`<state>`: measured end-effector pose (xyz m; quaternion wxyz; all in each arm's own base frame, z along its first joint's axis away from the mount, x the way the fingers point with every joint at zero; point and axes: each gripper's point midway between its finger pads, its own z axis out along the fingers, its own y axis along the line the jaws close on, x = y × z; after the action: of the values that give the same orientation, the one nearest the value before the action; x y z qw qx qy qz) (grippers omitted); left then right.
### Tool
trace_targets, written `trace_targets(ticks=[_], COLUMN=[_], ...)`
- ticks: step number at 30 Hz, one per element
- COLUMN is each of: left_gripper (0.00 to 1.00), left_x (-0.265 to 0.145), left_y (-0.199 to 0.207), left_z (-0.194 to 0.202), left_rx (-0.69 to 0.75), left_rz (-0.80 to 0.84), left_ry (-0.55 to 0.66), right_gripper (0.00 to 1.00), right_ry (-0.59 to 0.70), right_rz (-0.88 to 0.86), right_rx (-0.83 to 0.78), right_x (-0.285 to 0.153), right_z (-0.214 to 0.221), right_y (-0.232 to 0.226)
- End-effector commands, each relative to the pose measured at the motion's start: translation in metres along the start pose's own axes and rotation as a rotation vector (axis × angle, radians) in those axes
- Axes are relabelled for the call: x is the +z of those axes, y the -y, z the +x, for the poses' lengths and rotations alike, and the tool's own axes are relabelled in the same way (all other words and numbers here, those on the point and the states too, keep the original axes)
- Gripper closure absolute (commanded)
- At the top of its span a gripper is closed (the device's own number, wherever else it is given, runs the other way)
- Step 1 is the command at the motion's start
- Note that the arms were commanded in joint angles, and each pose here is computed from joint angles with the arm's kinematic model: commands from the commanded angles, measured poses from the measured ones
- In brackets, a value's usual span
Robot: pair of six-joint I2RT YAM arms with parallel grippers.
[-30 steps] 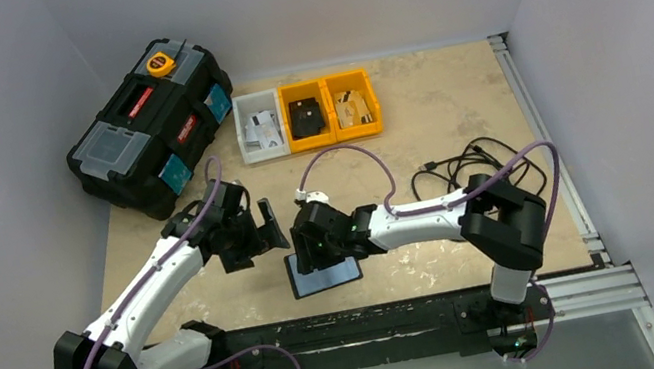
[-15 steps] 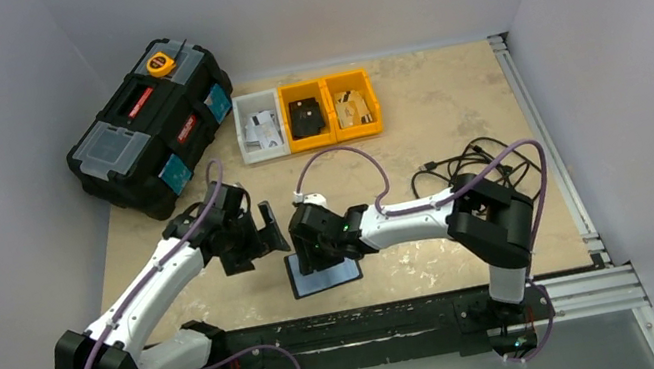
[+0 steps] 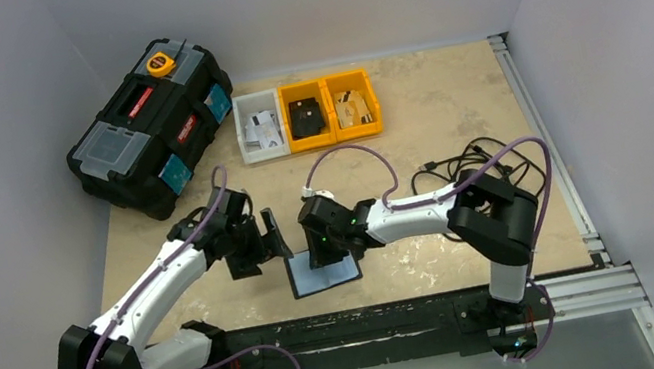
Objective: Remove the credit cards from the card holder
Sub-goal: Remove the credit card from the card holder.
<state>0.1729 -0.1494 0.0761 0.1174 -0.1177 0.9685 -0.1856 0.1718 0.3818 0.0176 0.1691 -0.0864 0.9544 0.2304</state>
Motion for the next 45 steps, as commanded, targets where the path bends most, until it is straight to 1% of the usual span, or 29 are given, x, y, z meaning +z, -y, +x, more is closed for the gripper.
trace_targets(ticks=[1,4,6,8,11,14,22,30,36,39,42,45], left_gripper=[0.22,0.37,0.45,0.49,0.54,0.56,0.60,0.65,0.75,0.84,1.00,1.00], left_x=[0.009,0.015,0.020,0.023,0.029,0.036,0.046,0.051,0.052,0.051,0.050,0.048], left_y=[0.010,0.011,0.014,0.016,0.021,0.023,0.025,0.029,0.031,0.033,0.033,0.033], left_z=[0.003,0.009,0.012,0.016,0.022,0.027,0.033,0.036,0.035,0.034,0.033,0.031], left_rx=[-0.023,-0.024,-0.022,-0.019,-0.011,-0.008,-0.003,0.003,0.001,0.006,0.005,0.004], left_rz=[0.067,0.076,0.084,0.090,0.093,0.083,0.063,0.065,0.071,0.077,0.075,0.069], left_ry=[-0.028,-0.052,-0.069,-0.086,-0.110,-0.132,-0.151,-0.162,-0.160,-0.157,-0.151,-0.140], right_gripper=[0.86,0.88,0.88,0.89,0.90,0.90,0.91,0.92,0.92,0.91,0.91,0.91], right_ry=[-0.122,-0.130,-0.132,-0.137,-0.141,-0.144,-0.157,-0.141,-0.138,-0.133,-0.118,-0.083], right_rz=[0.028,0.021,0.011,0.009,0.005,0.001,0.006,-0.014,-0.017,-0.023,-0.037,-0.071], right_rx=[0.040,0.062,0.072,0.080,0.087,0.092,0.101,0.104,0.104,0.103,0.093,0.073], right_x=[0.029,0.031,0.032,0.033,0.034,0.034,0.034,0.034,0.032,0.030,0.026,0.018], right_z=[0.043,0.046,0.047,0.049,0.050,0.051,0.054,0.050,0.049,0.047,0.041,0.027], right_y=[0.032,0.038,0.040,0.043,0.045,0.047,0.054,0.051,0.050,0.049,0.043,0.029])
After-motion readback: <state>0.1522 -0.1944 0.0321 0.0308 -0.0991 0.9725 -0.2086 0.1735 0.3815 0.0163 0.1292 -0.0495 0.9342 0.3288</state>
